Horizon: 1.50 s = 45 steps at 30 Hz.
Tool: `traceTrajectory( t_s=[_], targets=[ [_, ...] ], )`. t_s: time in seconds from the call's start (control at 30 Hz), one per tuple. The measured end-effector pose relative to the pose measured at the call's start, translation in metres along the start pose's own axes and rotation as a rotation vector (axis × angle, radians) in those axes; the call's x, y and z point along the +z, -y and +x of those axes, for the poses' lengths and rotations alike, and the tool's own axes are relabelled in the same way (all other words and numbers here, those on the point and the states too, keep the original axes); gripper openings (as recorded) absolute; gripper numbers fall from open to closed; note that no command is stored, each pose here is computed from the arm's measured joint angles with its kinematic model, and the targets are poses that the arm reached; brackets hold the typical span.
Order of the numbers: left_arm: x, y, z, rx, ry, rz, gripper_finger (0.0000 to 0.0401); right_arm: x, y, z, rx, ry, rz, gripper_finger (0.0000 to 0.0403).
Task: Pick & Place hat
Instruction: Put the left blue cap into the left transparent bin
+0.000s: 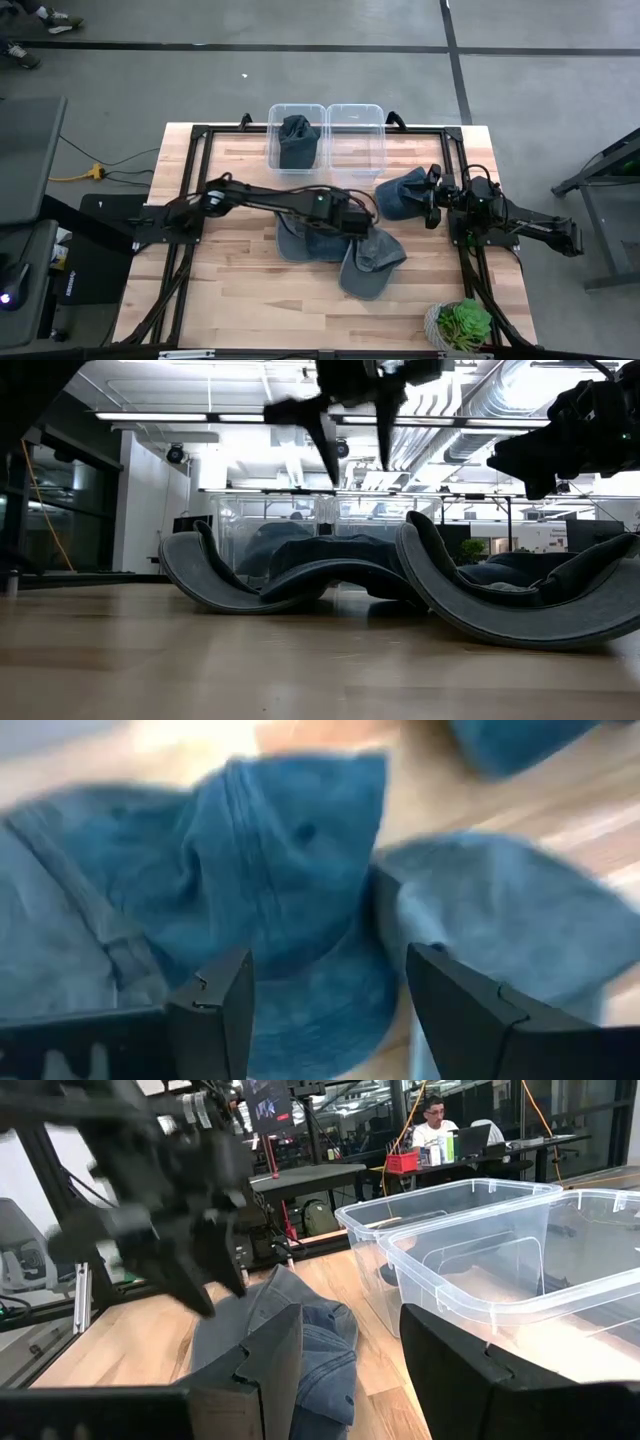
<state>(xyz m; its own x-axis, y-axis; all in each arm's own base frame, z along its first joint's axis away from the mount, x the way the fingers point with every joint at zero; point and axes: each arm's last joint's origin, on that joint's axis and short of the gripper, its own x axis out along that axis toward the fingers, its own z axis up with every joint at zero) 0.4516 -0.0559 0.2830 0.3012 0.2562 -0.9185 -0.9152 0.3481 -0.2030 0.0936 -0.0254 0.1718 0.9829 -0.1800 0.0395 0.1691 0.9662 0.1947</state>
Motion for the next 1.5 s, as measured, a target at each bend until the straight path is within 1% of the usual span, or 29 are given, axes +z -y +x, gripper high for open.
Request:
traceTrajectory(
  t_s=[0.03, 0.1, 0.27, 0.57, 0.7, 1.0, 1.1, 1.13, 1.17, 1.27, 1.33, 1.43, 1.5],
  targets=[
    [0.001, 0.0, 0.005, 0.005, -0.019, -0.005, 0.0203, 0.0, 0.0, 0.0, 0.0, 0.0, 0.0, 0.0165],
    [0.005, 0.005, 0.014, -0.033, -0.036, -0.04, 0.0203, 0.0, 0.0, 0.0, 0.0, 0.0, 0.0, 0.0165],
    [0.013, 0.007, 0.019, -0.067, -0.075, -0.095, 0.0203, 0.0, 0.0, 0.0, 0.0, 0.0, 0.0, 0.0165],
    [0.032, -0.007, 0.025, 0.02, -0.081, -0.147, 0.0203, 0.0, 0.0, 0.0, 0.0, 0.0, 0.0, 0.0165],
    [0.035, -0.009, 0.026, 0.032, -0.098, -0.168, 0.0203, 0.0, 0.0, 0.0, 0.0, 0.001, 0.0, 0.0165],
    [0.038, -0.01, 0.028, 0.047, -0.078, -0.217, 0.0203, 0.0, 0.0, 0.0, 0.0, 0.001, 0.0, 0.0165],
    [0.033, -0.005, 0.049, 0.066, -0.08, -0.235, 0.0203, 0.0, 0.0, 0.0, 0.0, 0.001, 0.0, 0.0165],
    [0.03, -0.007, 0.055, 0.096, -0.104, -0.227, 0.0203, 0.0, 0.0, 0.0, 0.0, 0.001, 0.0, 0.0165],
    [0.028, -0.009, 0.057, 0.121, -0.121, -0.216, 0.0203, 0.0, 0.0, 0.0, 0.0, 0.001, 0.0, 0.0165],
    [0.026, -0.001, 0.07, 0.088, -0.122, -0.233, 0.0203, 0.0, 0.0, 0.0, 0.0, 0.0, 0.0, 0.0165],
    [0.021, -0.007, 0.081, 0.167, -0.143, -0.232, 0.0203, 0.0, 0.0, 0.0, -0.001, -0.001, 0.0, 0.0165],
    [0.019, -0.002, 0.092, 0.151, -0.139, -0.253, 0.0203, 0.0, 0.0, 0.0, -0.001, -0.004, 0.0, 0.0165],
    [0.017, -0.004, 0.097, 0.183, -0.149, -0.269, 0.0203, 0.0, 0.0, 0.0, -0.001, -0.004, 0.0, 0.0165]
  ],
)
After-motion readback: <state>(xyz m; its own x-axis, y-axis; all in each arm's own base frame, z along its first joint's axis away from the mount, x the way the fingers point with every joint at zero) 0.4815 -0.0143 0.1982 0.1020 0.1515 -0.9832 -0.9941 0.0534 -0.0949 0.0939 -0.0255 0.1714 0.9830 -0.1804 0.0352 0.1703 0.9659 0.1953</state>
